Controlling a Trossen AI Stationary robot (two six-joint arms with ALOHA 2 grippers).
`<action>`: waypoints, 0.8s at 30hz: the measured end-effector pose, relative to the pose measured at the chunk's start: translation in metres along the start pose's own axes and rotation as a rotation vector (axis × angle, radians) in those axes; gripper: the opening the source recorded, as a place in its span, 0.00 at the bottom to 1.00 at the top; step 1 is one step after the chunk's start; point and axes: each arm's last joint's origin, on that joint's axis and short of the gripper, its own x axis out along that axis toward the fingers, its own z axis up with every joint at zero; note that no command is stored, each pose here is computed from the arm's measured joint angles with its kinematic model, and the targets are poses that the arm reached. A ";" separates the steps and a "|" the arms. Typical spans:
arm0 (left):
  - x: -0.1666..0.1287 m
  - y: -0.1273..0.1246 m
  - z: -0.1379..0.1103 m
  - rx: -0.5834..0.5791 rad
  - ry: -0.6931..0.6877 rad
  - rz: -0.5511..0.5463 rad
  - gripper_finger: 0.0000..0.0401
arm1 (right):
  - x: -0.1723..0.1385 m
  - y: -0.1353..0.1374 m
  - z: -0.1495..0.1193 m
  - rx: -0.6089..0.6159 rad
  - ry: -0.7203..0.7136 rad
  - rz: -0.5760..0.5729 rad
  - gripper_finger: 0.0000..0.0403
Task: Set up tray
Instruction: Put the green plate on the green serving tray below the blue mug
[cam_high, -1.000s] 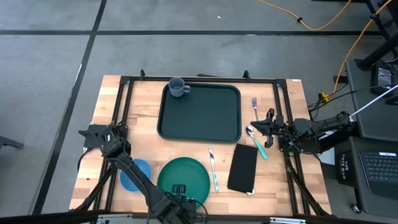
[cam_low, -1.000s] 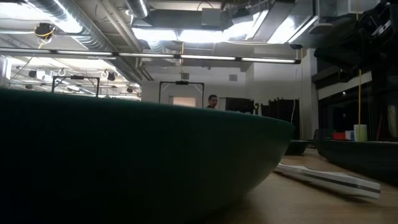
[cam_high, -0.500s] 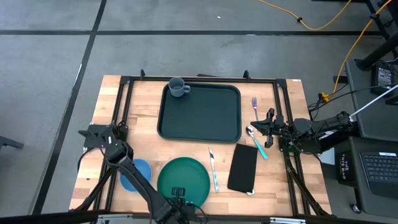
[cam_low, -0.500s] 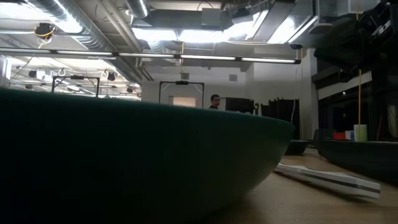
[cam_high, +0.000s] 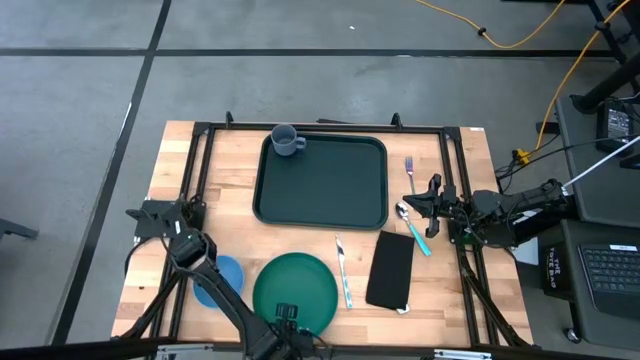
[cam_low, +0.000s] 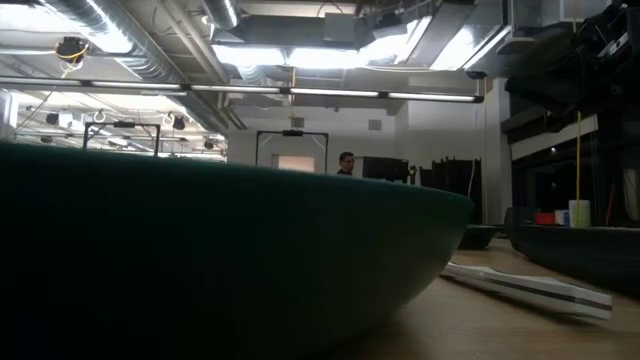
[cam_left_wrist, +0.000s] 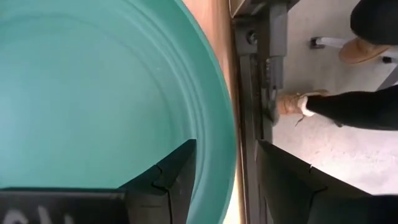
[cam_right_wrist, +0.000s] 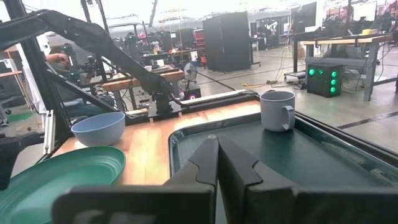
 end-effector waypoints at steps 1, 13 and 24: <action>0.003 0.000 0.000 0.001 0.006 0.002 0.40 | 0.000 0.000 0.000 0.000 0.000 0.000 0.02; 0.011 0.001 0.000 0.050 0.009 0.035 0.39 | 0.000 0.000 0.000 0.000 0.000 0.000 0.02; 0.015 0.005 -0.001 0.026 0.036 0.059 0.39 | 0.000 0.000 0.000 0.000 0.000 0.000 0.02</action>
